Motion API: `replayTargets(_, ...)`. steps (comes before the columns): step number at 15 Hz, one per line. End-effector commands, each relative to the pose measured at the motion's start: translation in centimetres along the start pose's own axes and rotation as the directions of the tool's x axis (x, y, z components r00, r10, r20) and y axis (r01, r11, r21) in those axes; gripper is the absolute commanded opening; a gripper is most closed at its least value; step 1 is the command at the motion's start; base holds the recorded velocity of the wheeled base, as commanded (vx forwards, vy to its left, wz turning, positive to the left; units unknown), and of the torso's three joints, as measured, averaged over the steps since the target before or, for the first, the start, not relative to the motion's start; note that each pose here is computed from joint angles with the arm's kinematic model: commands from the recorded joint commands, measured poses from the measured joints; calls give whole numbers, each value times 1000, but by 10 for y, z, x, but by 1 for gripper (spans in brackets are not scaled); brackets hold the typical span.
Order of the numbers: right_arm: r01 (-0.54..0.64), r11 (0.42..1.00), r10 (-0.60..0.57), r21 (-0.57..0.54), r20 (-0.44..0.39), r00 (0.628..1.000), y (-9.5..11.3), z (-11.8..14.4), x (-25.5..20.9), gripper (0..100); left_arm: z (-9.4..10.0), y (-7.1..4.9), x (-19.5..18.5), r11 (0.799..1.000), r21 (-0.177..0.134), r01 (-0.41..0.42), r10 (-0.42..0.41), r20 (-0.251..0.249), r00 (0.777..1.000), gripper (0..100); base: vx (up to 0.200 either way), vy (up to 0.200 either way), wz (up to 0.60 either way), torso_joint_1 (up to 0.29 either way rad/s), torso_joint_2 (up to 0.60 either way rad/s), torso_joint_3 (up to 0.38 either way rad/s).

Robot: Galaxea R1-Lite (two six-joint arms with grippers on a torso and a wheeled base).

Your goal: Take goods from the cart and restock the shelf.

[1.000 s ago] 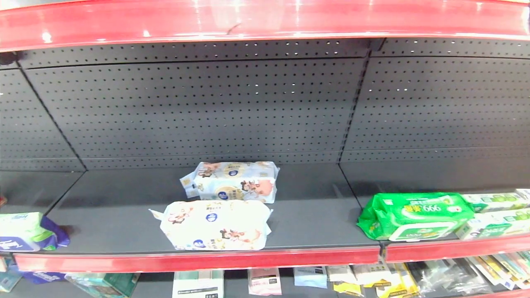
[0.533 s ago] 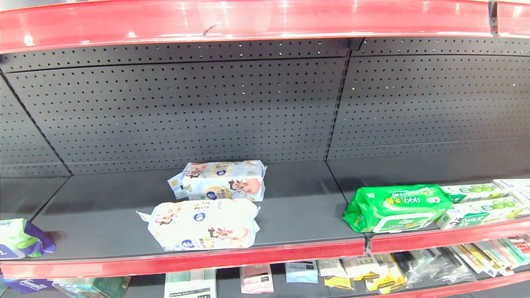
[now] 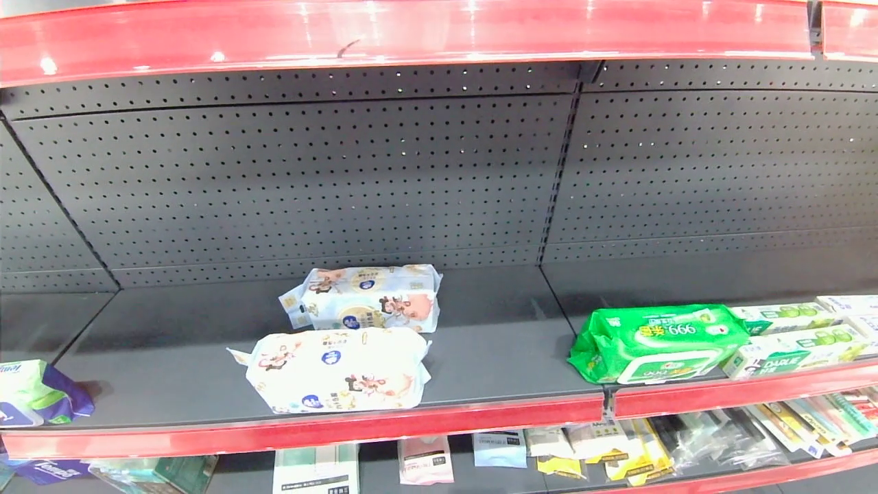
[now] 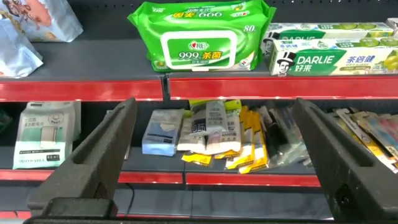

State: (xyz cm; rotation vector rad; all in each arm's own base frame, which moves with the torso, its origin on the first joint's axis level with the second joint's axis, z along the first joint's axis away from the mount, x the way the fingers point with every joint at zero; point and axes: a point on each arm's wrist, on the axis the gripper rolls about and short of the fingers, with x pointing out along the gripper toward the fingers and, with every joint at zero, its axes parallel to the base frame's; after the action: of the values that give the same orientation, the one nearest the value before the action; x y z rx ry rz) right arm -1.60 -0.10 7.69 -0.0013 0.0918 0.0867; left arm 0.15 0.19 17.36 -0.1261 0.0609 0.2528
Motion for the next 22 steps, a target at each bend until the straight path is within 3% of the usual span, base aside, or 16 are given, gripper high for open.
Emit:
replayTargets(1,-1,1000,1,0,-3,1000,0,1,0,100,20,-8,99,995,38,-94,102,-381,919,100,0,0,0,0,0,0)
replayTargets(2,-1,1000,1,0,-5,1000,0,0,0,100,18,-8,104,994,41,-99,107,-405,908,100,0,0,0,0,0,0)
replayTargets(4,-1,1000,1,0,-5,1000,0,0,0,100,3,-10,134,997,39,-66,77,-542,837,100,0,0,0,0,0,0)
replayTargets(6,-1,1000,1,0,-5,1000,0,0,0,100,-10,-11,150,998,38,-40,55,-623,780,100,0,0,0,0,0,0)
replayTargets(8,-1,1000,1,0,-5,1000,0,0,0,100,-22,-14,164,1000,14,4,7,-692,722,100,0,0,0,0,0,0)
replayTargets(12,-1,1000,1,0,-5,1000,0,0,0,100,-31,-27,199,998,18,63,-30,-729,684,100,0,0,0,0,0,0)
replayTargets(18,-1,1000,1,0,-5,1000,0,0,0,100,-45,-52,225,987,24,157,-85,-757,648,100,0,0,0,0,0,0)
replayTargets(22,-1,1000,1,0,-3,1000,0,1,0,100,-52,-58,236,983,27,181,-94,-773,628,100,0,0,0,0,0,0)
